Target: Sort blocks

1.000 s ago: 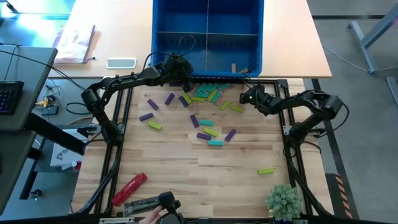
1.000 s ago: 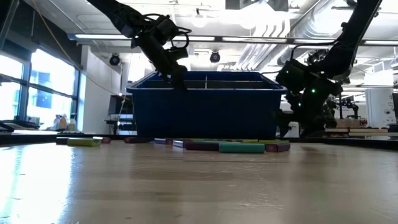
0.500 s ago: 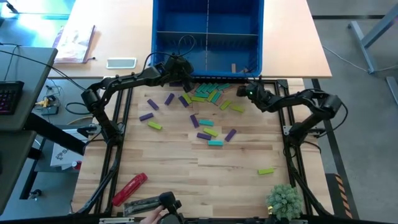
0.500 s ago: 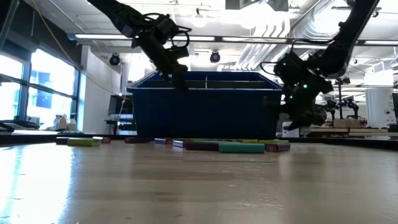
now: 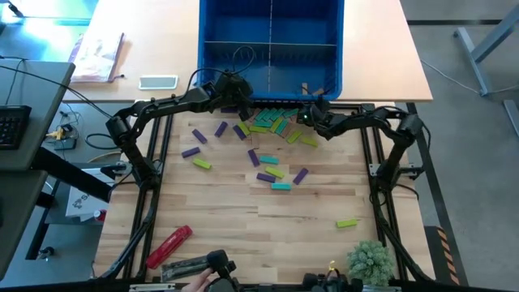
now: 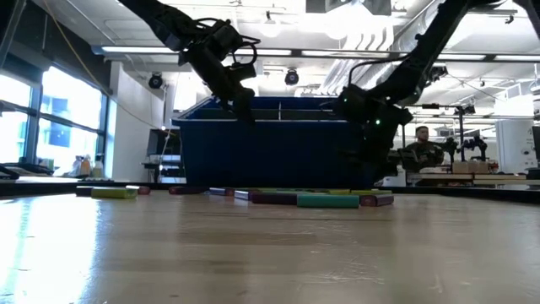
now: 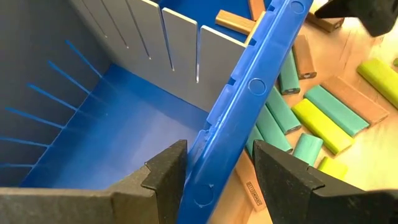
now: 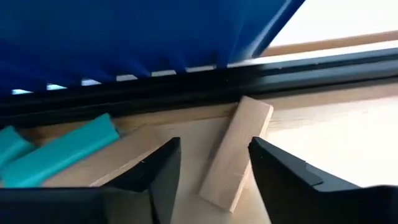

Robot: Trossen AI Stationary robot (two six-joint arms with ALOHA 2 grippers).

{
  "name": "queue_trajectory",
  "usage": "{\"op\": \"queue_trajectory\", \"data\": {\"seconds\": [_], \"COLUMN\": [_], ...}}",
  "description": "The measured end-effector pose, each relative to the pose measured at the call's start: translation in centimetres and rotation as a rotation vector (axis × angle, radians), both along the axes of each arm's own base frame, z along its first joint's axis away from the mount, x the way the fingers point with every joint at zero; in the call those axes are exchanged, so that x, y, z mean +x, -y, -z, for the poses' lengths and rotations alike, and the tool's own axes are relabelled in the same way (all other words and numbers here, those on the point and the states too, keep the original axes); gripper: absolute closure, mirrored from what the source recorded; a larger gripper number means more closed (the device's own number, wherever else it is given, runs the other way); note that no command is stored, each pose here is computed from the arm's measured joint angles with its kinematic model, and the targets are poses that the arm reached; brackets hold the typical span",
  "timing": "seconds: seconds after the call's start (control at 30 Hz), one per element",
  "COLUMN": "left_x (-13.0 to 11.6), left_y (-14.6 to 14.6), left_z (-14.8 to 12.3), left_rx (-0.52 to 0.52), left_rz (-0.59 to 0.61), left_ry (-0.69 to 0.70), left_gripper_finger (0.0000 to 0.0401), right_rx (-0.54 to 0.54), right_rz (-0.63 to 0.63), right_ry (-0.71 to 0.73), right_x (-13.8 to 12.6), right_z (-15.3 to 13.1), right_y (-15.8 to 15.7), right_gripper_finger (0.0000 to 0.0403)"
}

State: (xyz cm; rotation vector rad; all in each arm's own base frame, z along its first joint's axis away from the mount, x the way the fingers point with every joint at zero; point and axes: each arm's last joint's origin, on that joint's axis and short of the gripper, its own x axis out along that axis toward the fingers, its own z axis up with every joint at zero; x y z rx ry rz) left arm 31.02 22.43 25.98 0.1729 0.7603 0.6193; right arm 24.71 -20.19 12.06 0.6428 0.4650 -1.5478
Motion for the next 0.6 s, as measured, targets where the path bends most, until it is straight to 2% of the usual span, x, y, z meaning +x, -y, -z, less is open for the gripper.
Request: {"op": "queue_trajectory", "data": {"seconds": [0.27, 0.43, 0.5, 0.6], "left_x": [0.0, -0.1, -0.1, -0.1], "left_y": [0.0, 0.0, 0.0, 0.1], "left_z": [0.1, 0.1, 0.1, 0.2], "left_rx": [-0.005, -0.006, -0.009, -0.010], "left_rz": [0.000, -0.001, 0.000, -0.001], "left_ry": [-0.008, -0.010, -0.014, -0.022], "left_gripper_finger": [0.0237, 0.0237, 0.0237, 0.0237], "right_rx": [0.077, 0.150, 0.205, 0.287], "right_rz": [-0.012, -0.061, -0.109, -0.186], "right_ry": [-0.004, -0.055, -0.080, -0.142], "right_x": [-0.2, -0.2, 0.1, 0.4], "right_z": [0.8, 1.0, 1.0, 0.7], "right_y": [0.9, -0.1, -1.1, -3.4], "right_gripper_finger": [0.0327, 0.0384, 0.0397, 0.0394]}}
